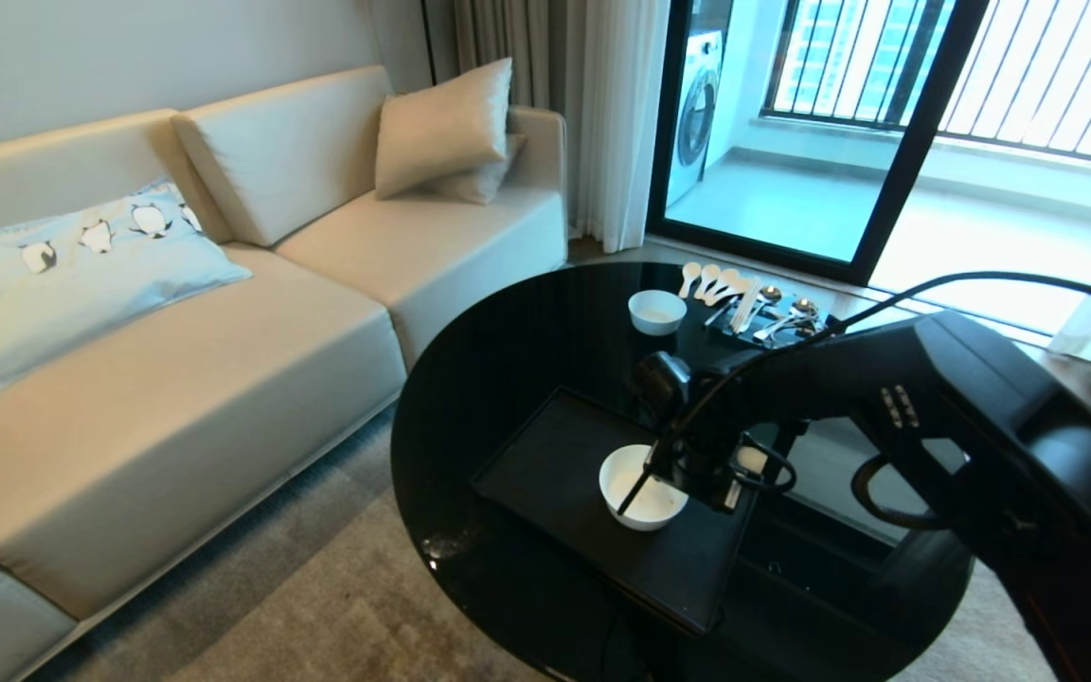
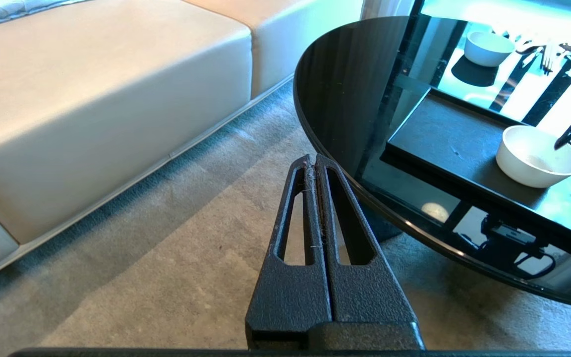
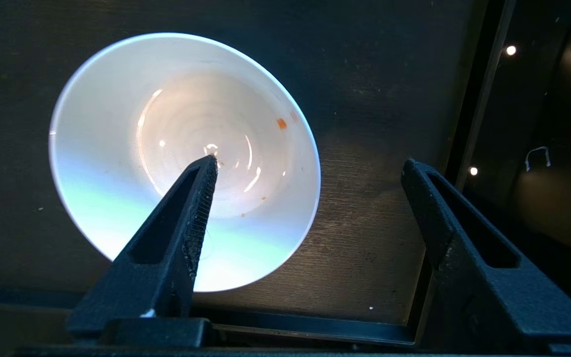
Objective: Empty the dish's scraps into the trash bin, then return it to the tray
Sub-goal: Put the bowl back to the table
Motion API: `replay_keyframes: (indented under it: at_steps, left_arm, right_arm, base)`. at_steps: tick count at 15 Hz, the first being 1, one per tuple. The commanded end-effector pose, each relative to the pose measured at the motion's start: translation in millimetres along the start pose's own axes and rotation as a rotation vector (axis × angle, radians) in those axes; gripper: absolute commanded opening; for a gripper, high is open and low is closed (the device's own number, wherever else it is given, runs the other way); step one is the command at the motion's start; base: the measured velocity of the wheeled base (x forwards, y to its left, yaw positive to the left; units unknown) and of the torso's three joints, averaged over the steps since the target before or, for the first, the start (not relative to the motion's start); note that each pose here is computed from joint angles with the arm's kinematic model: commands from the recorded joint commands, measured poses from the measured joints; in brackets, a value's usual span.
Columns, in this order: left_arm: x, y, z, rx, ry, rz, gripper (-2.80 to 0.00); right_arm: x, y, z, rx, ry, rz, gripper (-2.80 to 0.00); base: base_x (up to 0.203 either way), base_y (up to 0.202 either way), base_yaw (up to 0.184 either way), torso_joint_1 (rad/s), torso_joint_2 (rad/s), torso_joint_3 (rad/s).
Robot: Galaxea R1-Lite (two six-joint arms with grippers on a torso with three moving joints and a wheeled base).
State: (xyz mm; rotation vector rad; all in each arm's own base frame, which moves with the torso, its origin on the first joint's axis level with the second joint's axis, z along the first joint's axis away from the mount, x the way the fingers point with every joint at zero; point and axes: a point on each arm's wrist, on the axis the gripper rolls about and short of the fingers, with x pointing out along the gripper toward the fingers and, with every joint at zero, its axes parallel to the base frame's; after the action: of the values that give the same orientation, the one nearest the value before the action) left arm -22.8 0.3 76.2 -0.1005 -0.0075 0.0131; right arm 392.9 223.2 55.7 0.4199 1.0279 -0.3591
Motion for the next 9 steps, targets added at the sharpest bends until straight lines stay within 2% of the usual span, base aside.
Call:
replay_keyframes:
  at_steps: [1, 3, 5, 7, 8, 9]
  left_arm:
    - [0, 0.0, 0, -0.001, -0.001, 0.000, -2.80]
    - [0, 0.0, 0, -0.001, -0.001, 0.000, -2.80]
    - [0, 0.0, 0, -0.001, -0.001, 0.000, -2.80]
    - [0, 0.0, 0, -0.001, -0.001, 0.000, -2.80]
    - [0, 0.0, 0, -0.001, -0.001, 0.000, -2.80]
    - [0, 0.0, 0, -0.001, -0.001, 0.000, -2.80]
  right_arm:
    - [-34, 1, 15, -0.005, -0.050, 0.059, 0.00]
    - [-68, 0, 27, -0.060, -0.117, 0.105, 0.00]
    - [-103, -3, 38, -0.156, -0.212, 0.149, 0.00]
    - [-142, -6, 51, -0.292, -0.333, 0.224, 0.00]
    - [-158, -8, 57, -0.370, -0.403, 0.256, -2.80]
    - [-167, -10, 59, -0.449, -0.471, 0.276, -2.80]
  base:
    - [0.000, 0.000, 0.000, 0.000, 0.00, 0.000]
    - [0.000, 0.000, 0.000, 0.000, 0.00, 0.000]
    - [0.000, 0.000, 0.000, 0.000, 0.00, 0.000]
    - [0.000, 0.000, 0.000, 0.000, 0.00, 0.000]
    - [0.000, 0.000, 0.000, 0.000, 0.00, 0.000]
    - [0.000, 0.000, 0.000, 0.000, 0.00, 0.000]
